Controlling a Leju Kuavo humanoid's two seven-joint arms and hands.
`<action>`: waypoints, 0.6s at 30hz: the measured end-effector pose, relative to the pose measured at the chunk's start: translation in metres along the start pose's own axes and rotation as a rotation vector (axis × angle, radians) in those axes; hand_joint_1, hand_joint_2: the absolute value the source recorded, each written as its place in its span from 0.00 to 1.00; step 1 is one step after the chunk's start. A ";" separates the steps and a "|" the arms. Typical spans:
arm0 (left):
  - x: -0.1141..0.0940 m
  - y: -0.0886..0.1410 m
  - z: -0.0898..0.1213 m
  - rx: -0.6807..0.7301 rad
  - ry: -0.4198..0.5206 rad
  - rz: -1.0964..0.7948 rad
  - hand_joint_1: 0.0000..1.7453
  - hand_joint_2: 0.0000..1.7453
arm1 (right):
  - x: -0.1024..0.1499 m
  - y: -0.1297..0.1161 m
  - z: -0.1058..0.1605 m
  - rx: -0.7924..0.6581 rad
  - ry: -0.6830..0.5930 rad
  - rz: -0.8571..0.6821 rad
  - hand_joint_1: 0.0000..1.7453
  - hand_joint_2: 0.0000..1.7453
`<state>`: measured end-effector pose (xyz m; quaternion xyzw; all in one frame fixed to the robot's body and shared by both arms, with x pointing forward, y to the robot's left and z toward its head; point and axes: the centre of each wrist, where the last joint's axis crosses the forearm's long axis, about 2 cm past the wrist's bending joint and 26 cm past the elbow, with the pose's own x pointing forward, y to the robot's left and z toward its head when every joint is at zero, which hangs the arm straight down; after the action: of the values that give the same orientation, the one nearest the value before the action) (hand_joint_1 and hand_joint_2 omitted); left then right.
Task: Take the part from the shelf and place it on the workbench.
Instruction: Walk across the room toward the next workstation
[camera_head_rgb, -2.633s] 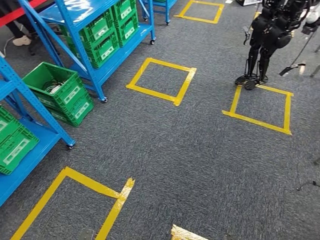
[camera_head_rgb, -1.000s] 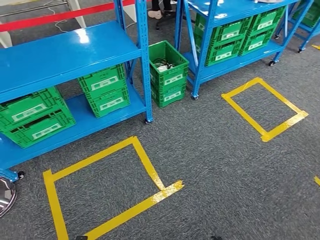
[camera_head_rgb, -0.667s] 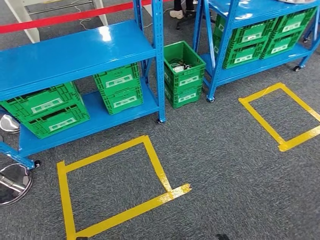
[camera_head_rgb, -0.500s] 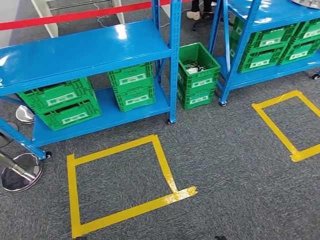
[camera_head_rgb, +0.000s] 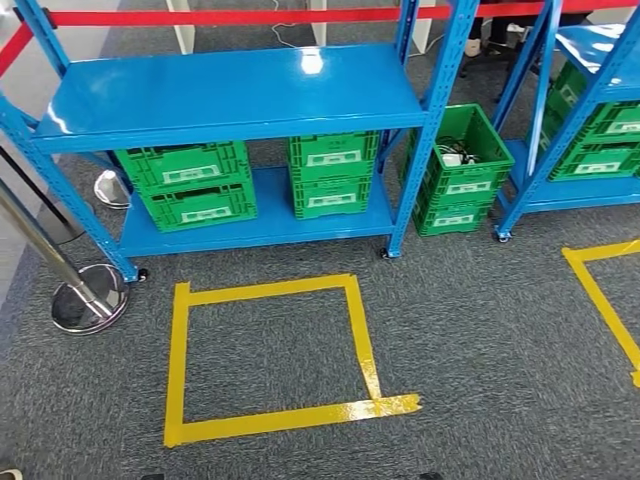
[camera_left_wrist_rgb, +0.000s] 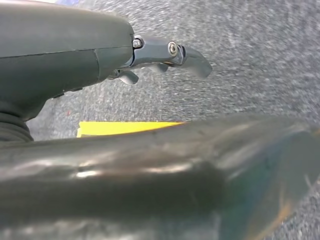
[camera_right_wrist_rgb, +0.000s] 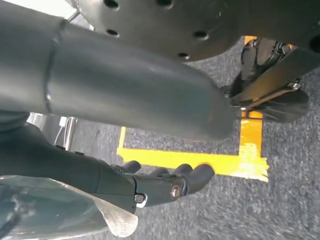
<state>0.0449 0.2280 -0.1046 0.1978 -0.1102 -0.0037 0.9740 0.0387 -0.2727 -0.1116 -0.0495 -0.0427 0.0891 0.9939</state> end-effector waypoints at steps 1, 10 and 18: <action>0.000 0.000 0.000 0.001 0.000 0.001 0.00 0.00 | 0.000 0.000 0.000 -0.003 -0.002 0.004 0.00 0.00; -0.001 0.001 0.000 0.007 0.001 0.001 0.00 0.00 | 0.003 0.001 0.000 -0.021 -0.007 0.086 0.00 0.00; -0.002 0.003 -0.001 0.012 -0.007 -0.005 0.00 0.00 | 0.005 0.003 0.001 -0.019 -0.038 0.070 0.00 0.00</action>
<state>0.0436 0.2310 -0.1050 0.2037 -0.1134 -0.0062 0.9724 0.0434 -0.2685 -0.1109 -0.0586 -0.0605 0.1242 0.9887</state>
